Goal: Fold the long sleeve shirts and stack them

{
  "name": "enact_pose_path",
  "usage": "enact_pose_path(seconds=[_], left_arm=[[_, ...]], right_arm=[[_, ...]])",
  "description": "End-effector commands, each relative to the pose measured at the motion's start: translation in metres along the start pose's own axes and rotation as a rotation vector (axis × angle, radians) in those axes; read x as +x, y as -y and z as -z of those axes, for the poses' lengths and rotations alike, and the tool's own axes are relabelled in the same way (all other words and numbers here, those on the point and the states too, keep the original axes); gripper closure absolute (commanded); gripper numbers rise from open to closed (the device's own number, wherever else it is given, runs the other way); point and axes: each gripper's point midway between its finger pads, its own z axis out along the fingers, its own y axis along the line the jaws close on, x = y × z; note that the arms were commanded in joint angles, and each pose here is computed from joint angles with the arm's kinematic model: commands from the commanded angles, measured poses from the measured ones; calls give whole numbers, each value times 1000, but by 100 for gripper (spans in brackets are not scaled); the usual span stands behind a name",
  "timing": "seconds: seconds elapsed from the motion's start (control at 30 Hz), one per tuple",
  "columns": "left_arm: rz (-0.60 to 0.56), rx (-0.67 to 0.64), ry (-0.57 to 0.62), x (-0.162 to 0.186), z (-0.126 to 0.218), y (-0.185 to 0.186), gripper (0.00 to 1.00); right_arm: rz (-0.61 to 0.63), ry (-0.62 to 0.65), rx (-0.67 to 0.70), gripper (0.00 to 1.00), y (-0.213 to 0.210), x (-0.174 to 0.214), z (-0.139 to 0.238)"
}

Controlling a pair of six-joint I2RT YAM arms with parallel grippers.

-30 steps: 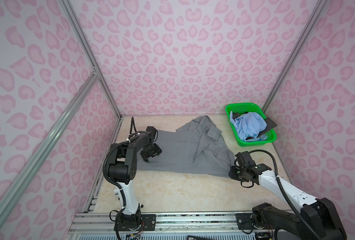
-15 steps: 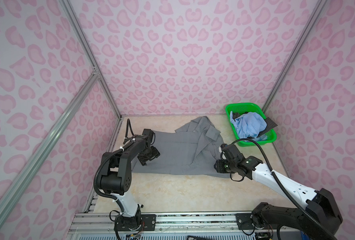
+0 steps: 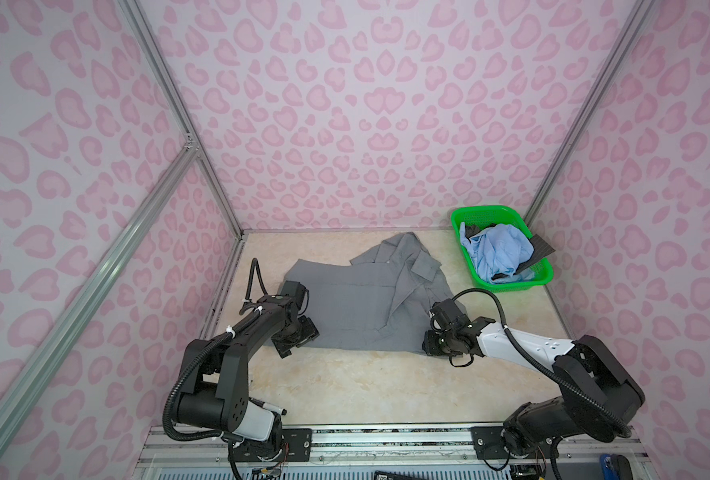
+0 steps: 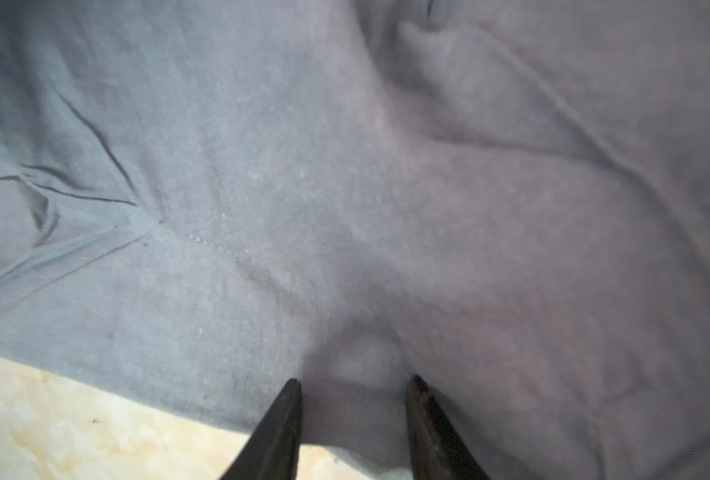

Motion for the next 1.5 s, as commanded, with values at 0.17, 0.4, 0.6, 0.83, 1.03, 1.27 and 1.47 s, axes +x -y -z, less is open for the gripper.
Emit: enact_pose_path(seconds=[0.17, 0.4, 0.6, 0.83, 1.03, 1.27, 1.47], left_arm=[[-22, 11, 157, -35, 53, -4, 20], [57, -1, 198, -77, 55, -14, 21], [43, -49, 180, -94, 40, -13, 24], [20, -123, 131, -98, 17, -19, 44], [14, -182, 131, -106, 10, -26, 49], [7, -220, 119, -112, 0, -27, 65], [0, -234, 109, -115, -4, -26, 92]], right_arm=[[97, 111, -19, 48, -12, -20, 65], [153, 203, -91, 44, -37, -62, 87], [190, 123, -93, 44, -50, -83, 67], [227, 151, -133, 43, -64, -98, 61], [228, 129, -184, 43, -70, -91, 50], [216, 126, -225, 43, -73, -80, 44], [215, 117, -237, 43, -73, -75, 39]])
